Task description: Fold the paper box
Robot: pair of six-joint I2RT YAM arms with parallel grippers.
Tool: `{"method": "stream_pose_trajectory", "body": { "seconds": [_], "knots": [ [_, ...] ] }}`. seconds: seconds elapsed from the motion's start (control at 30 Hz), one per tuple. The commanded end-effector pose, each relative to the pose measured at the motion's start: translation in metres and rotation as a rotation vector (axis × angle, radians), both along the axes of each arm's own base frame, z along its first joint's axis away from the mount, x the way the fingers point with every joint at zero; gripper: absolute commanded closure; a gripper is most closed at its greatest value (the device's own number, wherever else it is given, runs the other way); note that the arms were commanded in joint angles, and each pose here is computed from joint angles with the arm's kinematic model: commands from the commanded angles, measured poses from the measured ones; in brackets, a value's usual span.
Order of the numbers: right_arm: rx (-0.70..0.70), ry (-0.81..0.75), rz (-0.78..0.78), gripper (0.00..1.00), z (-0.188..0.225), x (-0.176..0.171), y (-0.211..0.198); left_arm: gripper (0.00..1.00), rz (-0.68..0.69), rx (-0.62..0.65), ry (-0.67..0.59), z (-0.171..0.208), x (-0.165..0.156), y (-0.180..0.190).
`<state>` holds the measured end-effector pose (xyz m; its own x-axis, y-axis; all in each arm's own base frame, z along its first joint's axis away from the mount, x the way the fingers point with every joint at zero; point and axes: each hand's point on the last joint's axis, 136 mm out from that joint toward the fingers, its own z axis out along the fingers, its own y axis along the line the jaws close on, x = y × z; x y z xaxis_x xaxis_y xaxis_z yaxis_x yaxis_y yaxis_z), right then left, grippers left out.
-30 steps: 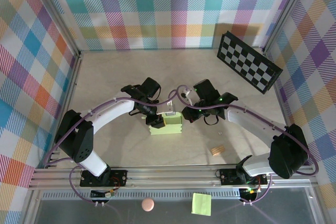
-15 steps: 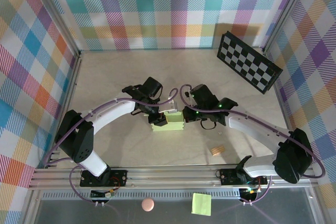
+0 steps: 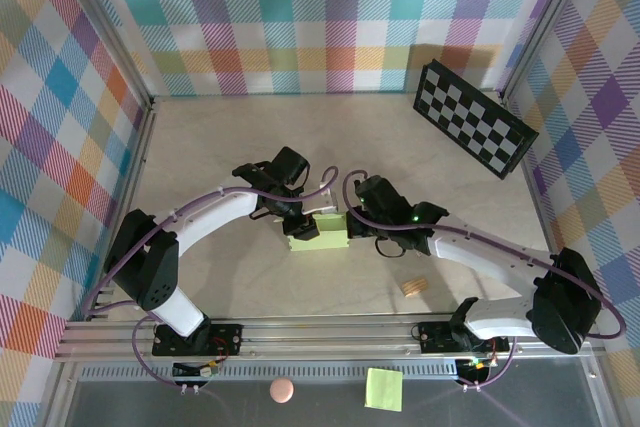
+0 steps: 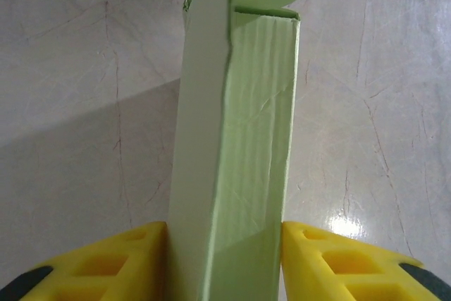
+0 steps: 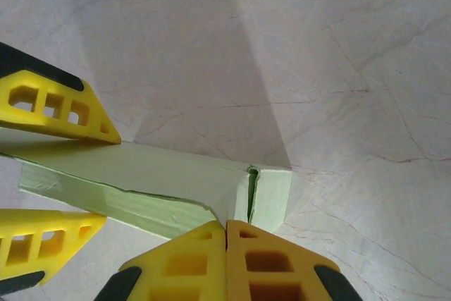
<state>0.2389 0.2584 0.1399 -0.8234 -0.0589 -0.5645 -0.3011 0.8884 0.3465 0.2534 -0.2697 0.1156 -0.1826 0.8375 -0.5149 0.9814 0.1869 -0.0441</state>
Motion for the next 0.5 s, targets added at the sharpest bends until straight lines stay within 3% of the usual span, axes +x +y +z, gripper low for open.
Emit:
{"method": "stream_pose_trajectory", "body": {
  "seconds": [0.0, 0.23, 0.47],
  "knots": [
    [-0.024, -0.001, -0.039, 1.0, -0.012, -0.002, -0.009, 0.55, 0.028, 0.01, -0.037, 0.004, 0.003, 0.005],
    [-0.049, -0.019, -0.043, 1.0, -0.016, -0.003, -0.015, 0.55, 0.031, 0.011, -0.058, 0.01, 0.004, 0.008],
    [-0.054, -0.029, -0.041, 1.0, -0.011, -0.003, -0.014, 0.44, 0.137, -0.077, -0.146, 0.043, 0.013, 0.008]
  ]
}}
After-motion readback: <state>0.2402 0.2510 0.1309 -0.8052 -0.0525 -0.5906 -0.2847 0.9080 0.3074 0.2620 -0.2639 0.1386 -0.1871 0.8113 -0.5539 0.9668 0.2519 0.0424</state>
